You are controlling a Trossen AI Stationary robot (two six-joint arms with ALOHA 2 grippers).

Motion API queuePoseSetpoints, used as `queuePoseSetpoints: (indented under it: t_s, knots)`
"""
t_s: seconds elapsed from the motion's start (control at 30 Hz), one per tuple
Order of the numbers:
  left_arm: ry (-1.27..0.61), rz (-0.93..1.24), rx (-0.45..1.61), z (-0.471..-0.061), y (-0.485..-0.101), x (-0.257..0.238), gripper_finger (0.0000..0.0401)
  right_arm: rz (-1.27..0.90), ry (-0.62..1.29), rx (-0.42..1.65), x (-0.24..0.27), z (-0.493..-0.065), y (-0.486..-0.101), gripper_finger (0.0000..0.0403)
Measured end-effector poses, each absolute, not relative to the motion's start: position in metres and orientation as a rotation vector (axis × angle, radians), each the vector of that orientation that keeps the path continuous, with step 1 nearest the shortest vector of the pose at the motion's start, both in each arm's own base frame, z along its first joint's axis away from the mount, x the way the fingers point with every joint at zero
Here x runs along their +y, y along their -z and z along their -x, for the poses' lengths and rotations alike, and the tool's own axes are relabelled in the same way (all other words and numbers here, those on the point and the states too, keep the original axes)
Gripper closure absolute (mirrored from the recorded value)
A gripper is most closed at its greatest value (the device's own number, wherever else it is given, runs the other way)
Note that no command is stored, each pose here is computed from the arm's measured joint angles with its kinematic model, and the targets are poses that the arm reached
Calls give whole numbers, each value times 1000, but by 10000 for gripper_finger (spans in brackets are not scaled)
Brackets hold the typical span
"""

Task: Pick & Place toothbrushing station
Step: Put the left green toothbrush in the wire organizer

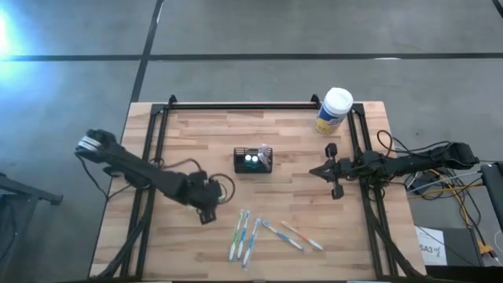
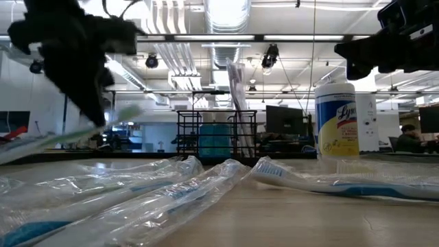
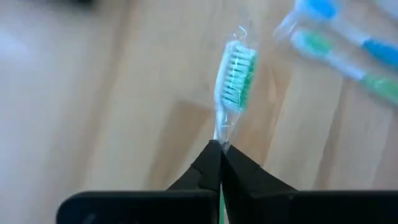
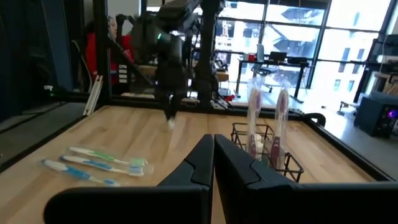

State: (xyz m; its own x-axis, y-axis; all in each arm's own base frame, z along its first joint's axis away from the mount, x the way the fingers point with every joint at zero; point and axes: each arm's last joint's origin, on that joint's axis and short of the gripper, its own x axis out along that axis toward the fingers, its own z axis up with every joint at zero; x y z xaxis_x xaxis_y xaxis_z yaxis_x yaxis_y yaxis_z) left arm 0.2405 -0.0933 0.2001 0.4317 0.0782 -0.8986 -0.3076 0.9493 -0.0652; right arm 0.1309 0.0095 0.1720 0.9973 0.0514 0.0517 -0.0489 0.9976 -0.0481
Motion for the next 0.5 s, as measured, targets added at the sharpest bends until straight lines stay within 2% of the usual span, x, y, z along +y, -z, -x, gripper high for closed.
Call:
queuePoseSetpoints:
  t_s: [0.27,0.5]
  knots:
    - [-275,38,621,-203,-283,-67,397,83,-48,-97,9,-131,-176,394]
    - [-106,-166,95,-178,-340,-48,399,119,-42,-172,9,-130,-183,394]
